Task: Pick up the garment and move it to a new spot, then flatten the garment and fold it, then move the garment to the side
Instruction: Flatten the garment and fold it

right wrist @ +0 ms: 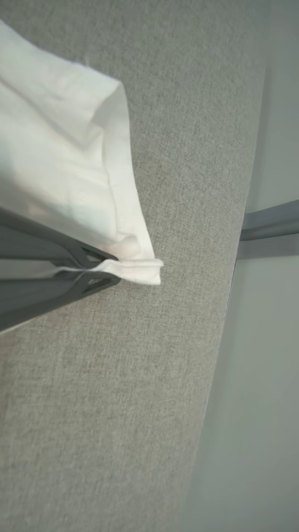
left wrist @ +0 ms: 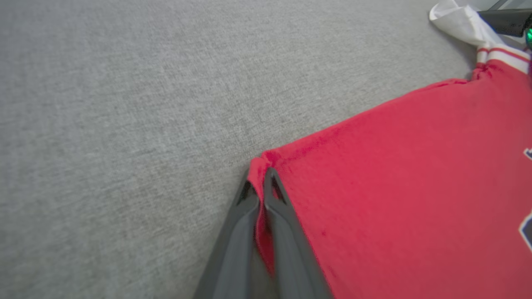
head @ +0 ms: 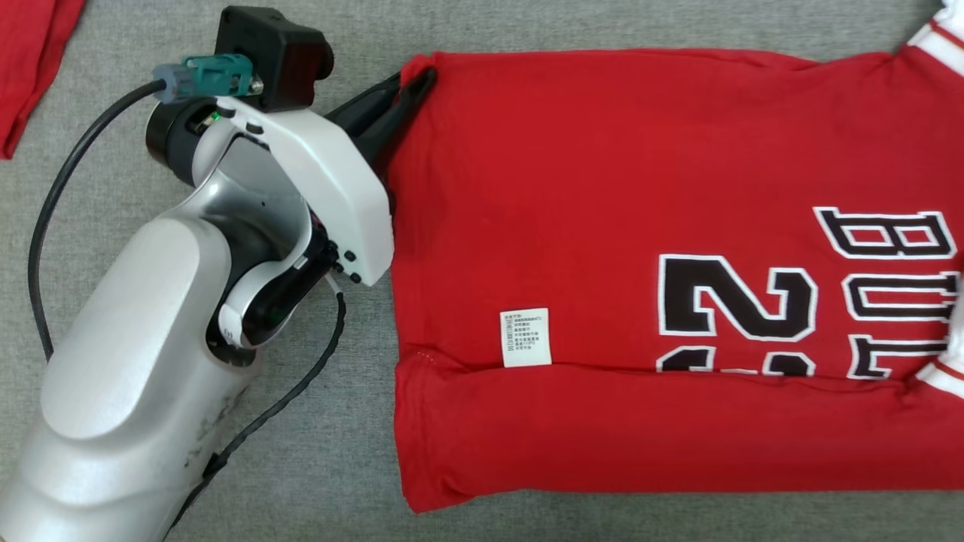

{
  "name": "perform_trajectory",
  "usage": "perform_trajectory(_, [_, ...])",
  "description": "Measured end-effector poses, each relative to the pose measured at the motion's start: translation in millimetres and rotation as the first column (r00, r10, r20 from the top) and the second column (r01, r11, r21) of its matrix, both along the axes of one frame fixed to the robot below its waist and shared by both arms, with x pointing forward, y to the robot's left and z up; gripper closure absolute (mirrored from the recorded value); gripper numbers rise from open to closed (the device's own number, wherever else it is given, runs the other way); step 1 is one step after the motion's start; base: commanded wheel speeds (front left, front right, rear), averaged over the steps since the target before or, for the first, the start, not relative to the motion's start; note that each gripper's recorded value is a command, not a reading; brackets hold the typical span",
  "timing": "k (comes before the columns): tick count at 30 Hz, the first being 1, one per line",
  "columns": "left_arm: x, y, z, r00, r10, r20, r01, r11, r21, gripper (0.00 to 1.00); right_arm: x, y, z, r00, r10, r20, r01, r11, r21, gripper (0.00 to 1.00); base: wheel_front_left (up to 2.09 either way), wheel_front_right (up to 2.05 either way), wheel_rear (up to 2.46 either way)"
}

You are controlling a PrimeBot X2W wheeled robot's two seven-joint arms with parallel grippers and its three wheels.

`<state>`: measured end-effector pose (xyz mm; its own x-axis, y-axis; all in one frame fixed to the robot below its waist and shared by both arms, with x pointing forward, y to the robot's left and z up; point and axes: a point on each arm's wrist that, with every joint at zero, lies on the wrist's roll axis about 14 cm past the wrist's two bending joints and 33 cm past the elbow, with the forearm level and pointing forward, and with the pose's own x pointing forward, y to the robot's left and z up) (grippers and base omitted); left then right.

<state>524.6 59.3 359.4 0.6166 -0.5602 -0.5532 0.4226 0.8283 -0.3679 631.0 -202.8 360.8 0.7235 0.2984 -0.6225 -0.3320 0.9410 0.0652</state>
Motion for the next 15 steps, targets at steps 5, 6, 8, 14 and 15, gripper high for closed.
perform_trajectory(5, [-14.7,-3.5,11.0,1.0,-0.001,0.008,0.002,1.0,-0.027,1.0,-4.3,-7.0,42.1,0.994,-0.018,0.107,0.011,0.997,0.071,1.0,0.0,0.0,0.0])
perform_trajectory(6, [-19.6,-3.9,14.7,1.0,0.002,0.011,-0.001,0.999,-0.039,1.0,-9.6,-9.7,50.3,0.992,-0.012,0.125,0.003,0.998,0.07,1.0,0.0,0.0,0.0])
perform_trajectory(8, [-30.1,-4.8,22.4,1.0,0.005,0.014,-0.004,0.998,-0.058,1.0,-23.9,-15.6,63.2,0.989,-0.011,0.15,-0.001,0.997,0.081,1.0,0.0,0.0,0.0])
perform_trajectory(14, [-57.9,1.6,58.6,0.995,0.073,0.072,-0.064,0.991,-0.121,1.0,-81.3,-35.3,93.7,0.978,-0.037,0.205,0.012,0.992,0.123,1.0,0.0,0.0,0.0])
perform_trajectory(15, [-63.0,4.7,64.3,0.992,0.094,0.079,-0.083,0.988,-0.13,1.0,-92.6,-38.8,96.9,0.976,-0.046,0.211,0.019,0.991,0.13,1.0,0.0,0.0,0.0])
